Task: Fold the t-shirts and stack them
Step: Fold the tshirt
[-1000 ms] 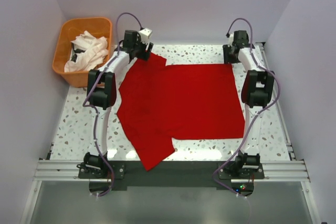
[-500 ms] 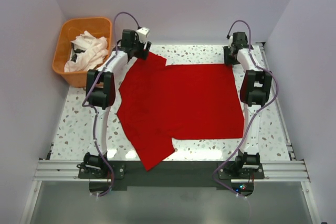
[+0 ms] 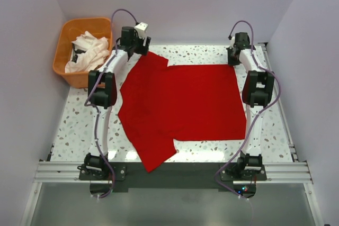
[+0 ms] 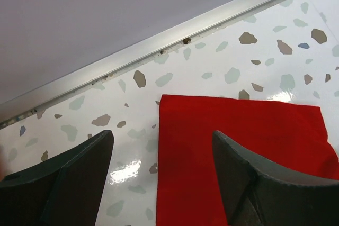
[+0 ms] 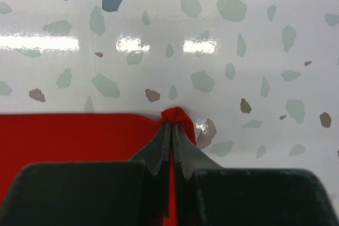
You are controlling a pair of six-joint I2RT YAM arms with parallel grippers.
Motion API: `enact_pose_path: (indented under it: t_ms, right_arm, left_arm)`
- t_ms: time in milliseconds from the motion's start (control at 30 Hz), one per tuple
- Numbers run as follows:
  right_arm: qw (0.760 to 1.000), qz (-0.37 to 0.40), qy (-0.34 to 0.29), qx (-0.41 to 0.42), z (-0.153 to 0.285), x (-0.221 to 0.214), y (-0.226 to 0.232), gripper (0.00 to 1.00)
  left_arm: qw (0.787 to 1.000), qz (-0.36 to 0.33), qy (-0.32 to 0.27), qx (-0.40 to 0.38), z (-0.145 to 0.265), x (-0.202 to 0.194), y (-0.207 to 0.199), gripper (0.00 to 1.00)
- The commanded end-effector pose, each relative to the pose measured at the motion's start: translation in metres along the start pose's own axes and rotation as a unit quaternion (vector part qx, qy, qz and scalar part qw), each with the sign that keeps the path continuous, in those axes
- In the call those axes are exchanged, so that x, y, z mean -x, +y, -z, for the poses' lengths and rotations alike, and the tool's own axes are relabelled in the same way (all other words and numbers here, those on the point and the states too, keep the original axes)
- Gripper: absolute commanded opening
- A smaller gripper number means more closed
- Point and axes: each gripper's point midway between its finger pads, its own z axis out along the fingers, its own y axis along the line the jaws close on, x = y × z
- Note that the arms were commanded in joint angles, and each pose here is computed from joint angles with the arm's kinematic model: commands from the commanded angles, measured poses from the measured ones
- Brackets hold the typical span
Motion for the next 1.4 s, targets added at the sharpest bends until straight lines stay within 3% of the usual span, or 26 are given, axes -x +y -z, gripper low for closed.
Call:
enact_pose_path:
  t_ms: [0,333,667,800,833,867,900,1000,1167,1367]
  right_arm:
    - [1.0,-0.005,0.023,0.003,-0.004,-0.012,-0.003,0.0]
    - [1.0,0.0,0.021,0.009,0.0,-0.009,-0.001,0.0]
    - [1.0,-0.001,0.02,0.01,0.003,-0.007,-0.002,0.0]
    - [1.0,0.003,0.017,0.012,0.005,-0.005,-0.002,0.0]
    - [1.0,0.004,0.016,0.013,0.006,-0.004,0.0,0.0]
    - [1.0,0.005,0.013,0.014,0.009,-0.002,-0.001,0.0]
    - [1.0,0.005,0.01,0.014,0.01,0.0,-0.001,0.0]
    - [1.0,0.007,-0.002,0.013,0.017,0.007,-0.002,0.0]
    - [0.999,0.012,-0.039,0.023,0.035,0.031,-0.002,0.0]
    - [0.994,0.02,-0.091,0.048,0.065,0.057,0.002,0.0]
  left_arm:
    - [0.999,0.008,-0.034,0.022,-0.011,0.017,0.017,0.8]
    - [0.999,0.004,-0.011,0.041,-0.043,-0.024,0.025,0.76]
    - [0.999,0.019,0.013,-0.024,-0.05,-0.047,0.0,0.59]
    - [0.998,0.021,0.011,-0.055,-0.051,-0.049,-0.012,0.45]
    - [0.998,0.024,0.009,-0.059,-0.052,-0.048,-0.013,0.39]
    - [0.998,0.025,0.006,-0.064,-0.052,-0.046,-0.013,0.25]
    - [0.997,0.026,0.003,-0.068,-0.052,-0.045,-0.014,0.21]
    - [0.998,0.024,-0.022,-0.055,-0.049,-0.027,-0.005,0.0]
    - [0.993,0.029,-0.102,-0.042,-0.022,0.034,0.018,0.0]
    - [0.981,0.001,-0.177,-0.074,0.026,0.087,0.01,0.0]
